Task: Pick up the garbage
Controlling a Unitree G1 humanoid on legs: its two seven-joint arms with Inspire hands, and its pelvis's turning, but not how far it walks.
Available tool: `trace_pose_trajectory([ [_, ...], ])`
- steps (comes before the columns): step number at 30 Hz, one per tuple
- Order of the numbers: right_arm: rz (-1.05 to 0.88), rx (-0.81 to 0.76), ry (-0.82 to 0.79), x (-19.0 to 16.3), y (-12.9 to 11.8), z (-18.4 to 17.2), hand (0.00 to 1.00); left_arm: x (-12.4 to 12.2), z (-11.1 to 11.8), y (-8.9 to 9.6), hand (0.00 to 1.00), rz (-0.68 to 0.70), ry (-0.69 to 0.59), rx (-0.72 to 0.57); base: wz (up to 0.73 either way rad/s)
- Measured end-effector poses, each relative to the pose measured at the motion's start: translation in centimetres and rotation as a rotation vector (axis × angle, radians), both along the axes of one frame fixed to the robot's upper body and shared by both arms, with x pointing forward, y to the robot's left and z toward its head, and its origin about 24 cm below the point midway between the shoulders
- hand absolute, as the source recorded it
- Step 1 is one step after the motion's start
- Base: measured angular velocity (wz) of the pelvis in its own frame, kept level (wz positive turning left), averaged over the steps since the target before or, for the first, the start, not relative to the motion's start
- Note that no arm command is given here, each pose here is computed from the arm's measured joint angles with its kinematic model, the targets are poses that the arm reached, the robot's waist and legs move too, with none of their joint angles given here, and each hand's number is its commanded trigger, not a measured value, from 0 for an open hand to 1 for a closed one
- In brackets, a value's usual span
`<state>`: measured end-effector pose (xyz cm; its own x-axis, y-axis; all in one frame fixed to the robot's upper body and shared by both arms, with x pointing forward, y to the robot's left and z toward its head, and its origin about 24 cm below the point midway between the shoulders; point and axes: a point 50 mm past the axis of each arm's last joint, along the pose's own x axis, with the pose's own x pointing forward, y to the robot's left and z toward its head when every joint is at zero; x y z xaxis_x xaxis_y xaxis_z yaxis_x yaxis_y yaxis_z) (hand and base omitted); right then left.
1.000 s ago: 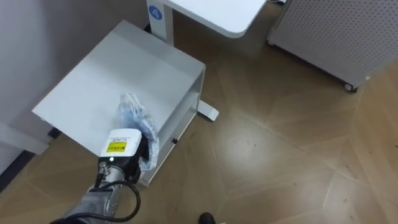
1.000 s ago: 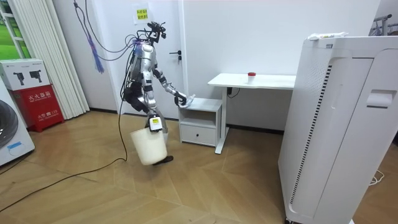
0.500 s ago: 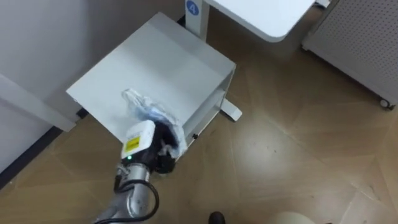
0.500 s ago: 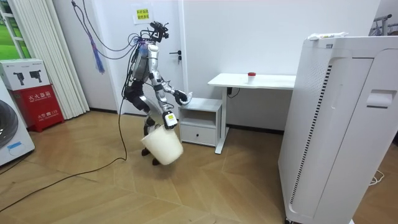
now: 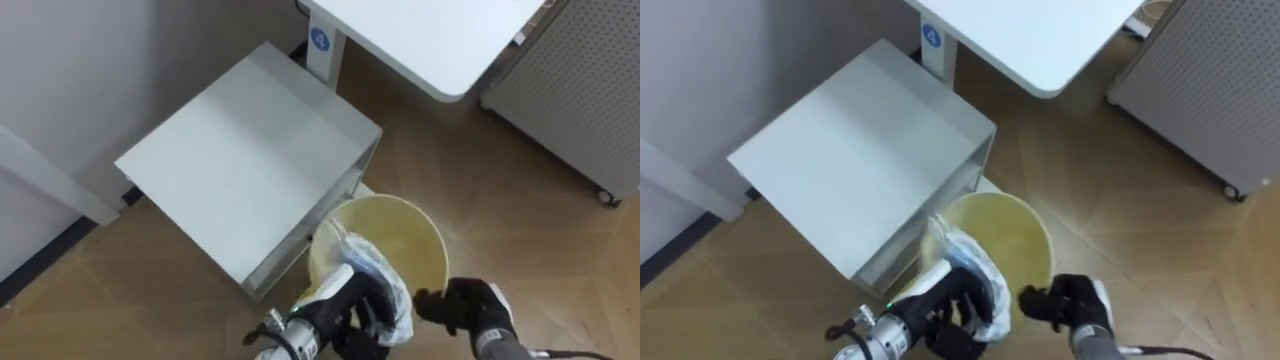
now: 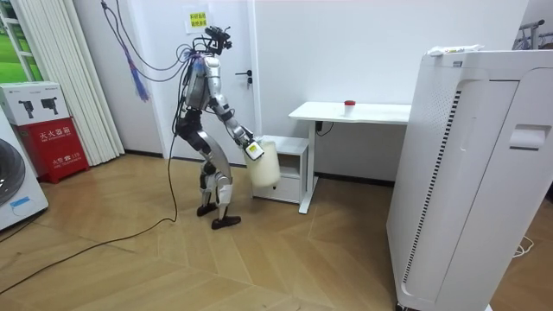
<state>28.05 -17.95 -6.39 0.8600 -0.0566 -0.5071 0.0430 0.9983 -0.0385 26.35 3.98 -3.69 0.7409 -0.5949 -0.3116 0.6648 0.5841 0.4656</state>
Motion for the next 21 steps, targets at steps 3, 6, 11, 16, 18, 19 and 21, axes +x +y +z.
trace_pose_trajectory([
  [3, 0.009, 0.024, 0.004, -0.1, 0.0, -0.1, 1.00, -0.2, -0.2, 0.2, 1.00, -0.014, 0.055, -0.030, 0.06],
  [6, 0.037, 0.013, 0.012, -0.4, 0.0, -0.3, 1.00, -0.4, -0.3, 0.1, 1.00, -0.046, 0.080, -0.029, 0.04],
  [11, 0.044, -0.010, 0.033, -1.1, -0.3, -0.9, 1.00, -1.1, -0.8, -0.1, 1.00, -0.083, 0.117, -0.024, 0.06],
  [16, 0.018, 0.018, 0.008, -1.0, -0.6, -0.7, 1.00, -1.7, -0.7, -1.0, 1.00, -0.131, 0.125, -0.040, -0.01],
  [18, 0.025, 0.024, 0.001, -1.0, -0.6, -0.6, 1.00, -1.9, -0.7, -1.2, 0.70, -0.144, 0.128, -0.047, 0.00],
  [19, 0.027, 0.025, 0.002, -1.0, -0.6, -0.6, 1.00, -1.9, -0.7, -1.2, 0.00, -0.145, 0.130, -0.047, 0.00],
  [21, 0.031, 0.029, 0.005, -1.1, -0.5, -0.7, 1.00, -2.0, -0.8, -1.2, 0.00, -0.150, 0.135, -0.046, 0.00],
])
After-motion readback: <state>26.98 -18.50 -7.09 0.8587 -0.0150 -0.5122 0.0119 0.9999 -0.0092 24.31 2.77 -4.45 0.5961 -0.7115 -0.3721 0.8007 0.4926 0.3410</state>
